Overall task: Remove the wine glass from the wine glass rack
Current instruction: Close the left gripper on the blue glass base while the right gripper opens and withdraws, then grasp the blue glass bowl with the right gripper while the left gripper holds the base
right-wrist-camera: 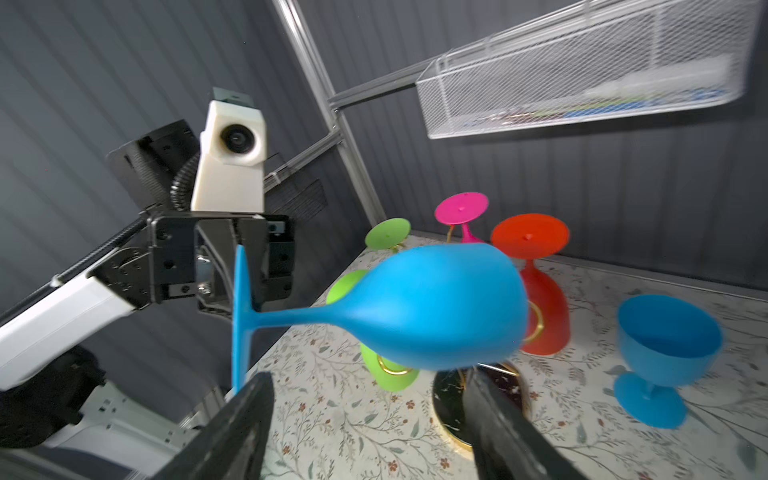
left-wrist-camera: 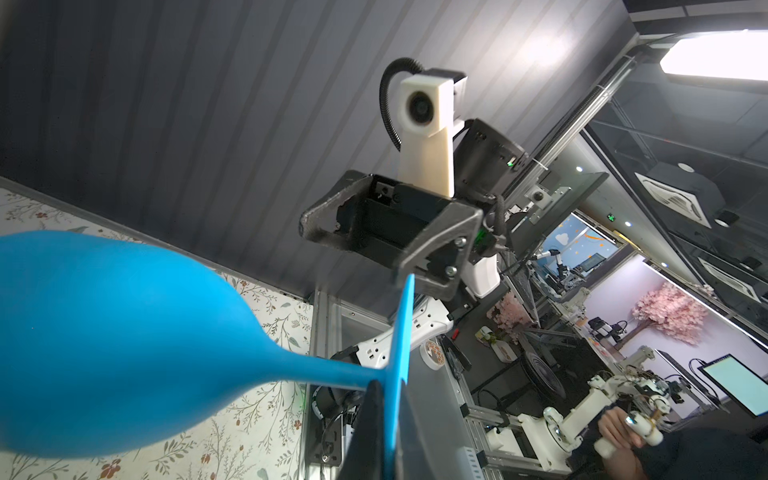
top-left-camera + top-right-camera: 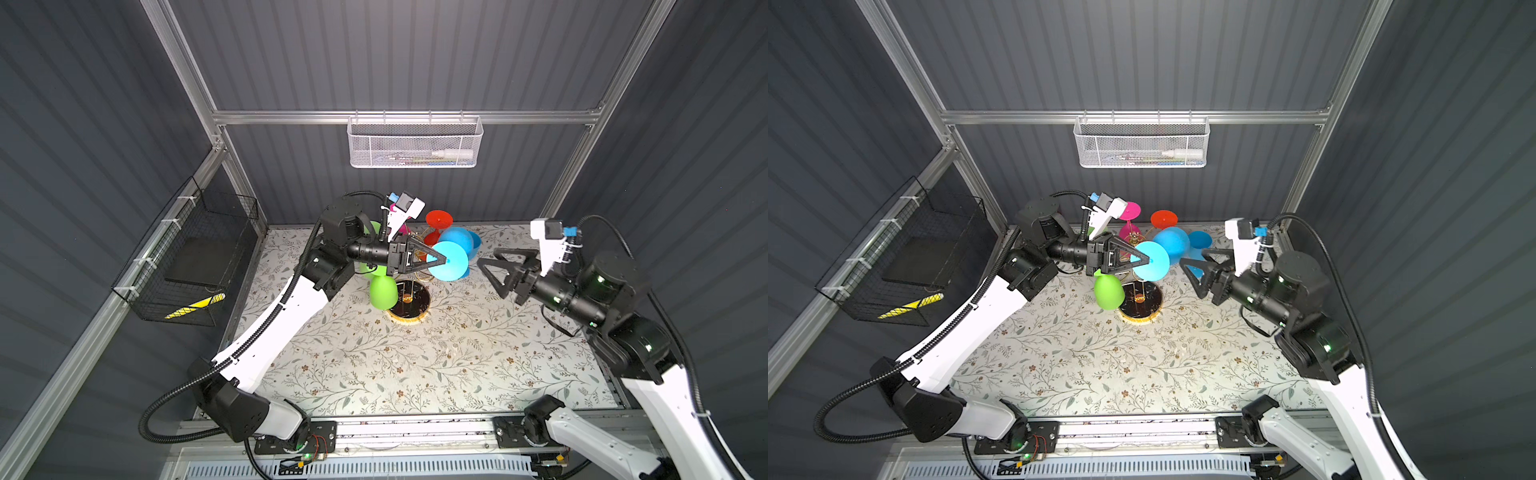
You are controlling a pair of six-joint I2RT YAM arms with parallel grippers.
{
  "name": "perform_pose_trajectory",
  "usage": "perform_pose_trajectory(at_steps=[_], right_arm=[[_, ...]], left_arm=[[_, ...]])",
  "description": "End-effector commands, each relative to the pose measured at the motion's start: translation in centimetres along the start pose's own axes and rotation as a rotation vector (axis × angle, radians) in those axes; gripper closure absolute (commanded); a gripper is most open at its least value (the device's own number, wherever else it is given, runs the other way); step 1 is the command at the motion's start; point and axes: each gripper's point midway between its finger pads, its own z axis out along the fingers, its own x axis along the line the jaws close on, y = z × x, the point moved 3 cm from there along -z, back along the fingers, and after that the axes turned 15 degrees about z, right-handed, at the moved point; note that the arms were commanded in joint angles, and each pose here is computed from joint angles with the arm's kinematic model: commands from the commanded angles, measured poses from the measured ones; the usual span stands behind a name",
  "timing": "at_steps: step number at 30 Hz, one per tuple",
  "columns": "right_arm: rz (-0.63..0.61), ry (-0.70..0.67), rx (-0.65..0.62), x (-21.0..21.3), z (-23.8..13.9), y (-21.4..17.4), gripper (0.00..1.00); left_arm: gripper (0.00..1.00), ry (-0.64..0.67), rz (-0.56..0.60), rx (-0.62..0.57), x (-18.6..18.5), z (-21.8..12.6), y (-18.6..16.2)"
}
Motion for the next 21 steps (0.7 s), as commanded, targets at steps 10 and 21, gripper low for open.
perform_pose_trajectory(at_steps=[10, 21], right_arm=[[-0.519, -0.048, -0.125, -2.6, 0.7, -1.4, 0.12], [-0.622, -0.020, -0.101, -2.4, 2.5, -1.2, 0.07]], left_arm=[[1.00, -0.102, -0.015, 0.013, -1.6, 0.2, 1.7], [1.00, -0.074, -0.107, 0.014, -0.3, 0.1, 2.0]])
